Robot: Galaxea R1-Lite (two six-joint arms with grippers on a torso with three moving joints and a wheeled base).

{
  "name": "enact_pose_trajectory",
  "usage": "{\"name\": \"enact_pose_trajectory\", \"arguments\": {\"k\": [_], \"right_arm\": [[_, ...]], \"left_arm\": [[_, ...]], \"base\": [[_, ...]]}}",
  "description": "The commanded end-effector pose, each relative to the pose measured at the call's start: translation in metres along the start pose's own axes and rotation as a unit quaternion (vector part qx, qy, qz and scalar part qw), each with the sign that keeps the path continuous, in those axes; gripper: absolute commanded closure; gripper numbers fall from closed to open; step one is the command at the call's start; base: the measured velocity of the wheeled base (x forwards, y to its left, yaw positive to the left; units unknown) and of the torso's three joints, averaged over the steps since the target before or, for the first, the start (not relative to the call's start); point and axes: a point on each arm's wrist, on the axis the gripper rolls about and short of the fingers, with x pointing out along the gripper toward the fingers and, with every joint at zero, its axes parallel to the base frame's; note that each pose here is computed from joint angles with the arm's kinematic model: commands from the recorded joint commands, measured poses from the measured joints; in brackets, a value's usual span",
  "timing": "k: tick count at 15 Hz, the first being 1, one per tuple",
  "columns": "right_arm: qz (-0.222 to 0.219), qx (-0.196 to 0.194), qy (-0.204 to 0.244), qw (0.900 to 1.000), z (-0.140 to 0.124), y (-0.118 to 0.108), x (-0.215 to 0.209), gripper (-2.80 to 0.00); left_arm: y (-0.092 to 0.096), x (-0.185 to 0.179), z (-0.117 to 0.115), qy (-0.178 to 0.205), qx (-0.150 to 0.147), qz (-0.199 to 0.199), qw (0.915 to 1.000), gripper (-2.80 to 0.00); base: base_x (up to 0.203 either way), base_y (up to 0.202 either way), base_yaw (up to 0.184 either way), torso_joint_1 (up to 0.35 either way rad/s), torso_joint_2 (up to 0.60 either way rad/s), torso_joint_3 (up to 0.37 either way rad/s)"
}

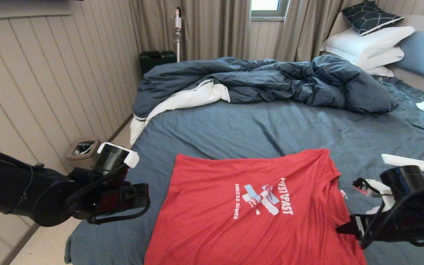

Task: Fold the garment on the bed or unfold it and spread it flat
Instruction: Unford the red T-shirt

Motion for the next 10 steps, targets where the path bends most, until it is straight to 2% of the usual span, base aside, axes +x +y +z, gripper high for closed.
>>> {"name": "enact_pose_trajectory", "arguments": {"k": [1, 7, 10], "right_arm": [[0.001, 0.001, 0.006, 1.000, 0.000, 0.000, 0.004, 0.00], [-0.004, 0.006, 0.001, 1.000, 0.003, -0.005, 0.008, 0.00], [-0.026, 0.026, -0.029, 0.999, 0.012, -0.022, -0.002, 0.00]], "left_arm": [[0.000, 0.002, 0.000, 0.001, -0.001, 0.001, 1.0000, 0.00], [-0.001, 0.002, 0.000, 0.002, -0.001, 0.001, 1.0000, 0.00], [0.000, 0.003, -0.001, 0.003, -0.001, 0.002, 1.0000, 0.00]], "base": [[0.000, 0.000, 0.000, 0.000, 0.00, 0.000], [0.000, 0.000, 0.000, 0.000, 0.00, 0.000], [0.000, 0.000, 0.000, 0.000, 0.00, 0.000]]}}
